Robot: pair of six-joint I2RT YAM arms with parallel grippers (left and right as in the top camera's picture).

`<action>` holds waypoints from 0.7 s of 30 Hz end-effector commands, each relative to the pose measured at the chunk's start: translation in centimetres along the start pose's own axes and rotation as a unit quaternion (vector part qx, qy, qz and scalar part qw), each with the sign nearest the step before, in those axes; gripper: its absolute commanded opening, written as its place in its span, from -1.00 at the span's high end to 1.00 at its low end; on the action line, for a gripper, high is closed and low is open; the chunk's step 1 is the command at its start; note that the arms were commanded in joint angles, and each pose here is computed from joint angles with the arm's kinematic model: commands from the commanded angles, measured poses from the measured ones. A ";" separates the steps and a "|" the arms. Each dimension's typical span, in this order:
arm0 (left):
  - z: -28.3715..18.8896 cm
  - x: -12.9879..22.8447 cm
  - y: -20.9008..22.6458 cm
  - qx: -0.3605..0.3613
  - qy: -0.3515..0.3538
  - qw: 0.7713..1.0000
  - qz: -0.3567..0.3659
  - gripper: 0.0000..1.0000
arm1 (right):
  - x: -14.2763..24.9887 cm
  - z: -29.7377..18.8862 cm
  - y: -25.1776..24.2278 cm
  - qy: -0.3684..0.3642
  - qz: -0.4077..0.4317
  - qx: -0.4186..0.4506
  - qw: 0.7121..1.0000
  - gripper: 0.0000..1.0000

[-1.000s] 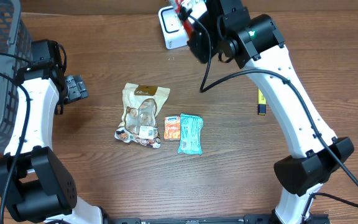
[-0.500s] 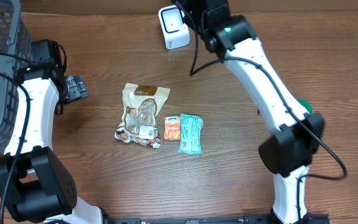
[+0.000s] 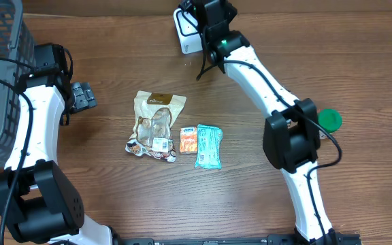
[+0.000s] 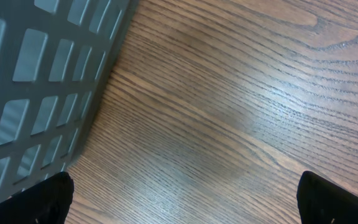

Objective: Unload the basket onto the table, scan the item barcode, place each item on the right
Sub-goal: 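Carry the red bar to the white scanner and hold it there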

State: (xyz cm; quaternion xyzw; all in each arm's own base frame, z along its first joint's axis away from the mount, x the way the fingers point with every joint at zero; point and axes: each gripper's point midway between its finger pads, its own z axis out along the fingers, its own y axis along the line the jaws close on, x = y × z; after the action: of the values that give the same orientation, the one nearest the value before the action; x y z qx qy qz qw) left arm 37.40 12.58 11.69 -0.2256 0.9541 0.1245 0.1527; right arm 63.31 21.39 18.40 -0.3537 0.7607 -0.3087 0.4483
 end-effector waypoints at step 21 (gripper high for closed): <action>-0.9 -0.8 0.0 -0.001 -0.017 1.000 0.001 -0.99 | 5.4 4.6 5.7 0.090 -0.110 0.032 0.989 0.87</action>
State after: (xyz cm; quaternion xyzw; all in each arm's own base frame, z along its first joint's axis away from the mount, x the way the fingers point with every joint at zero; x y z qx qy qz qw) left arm 37.39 12.57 11.69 -0.2256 0.9541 0.1245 0.1525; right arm 64.05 19.58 9.09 -0.3827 0.7561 -0.3891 0.3612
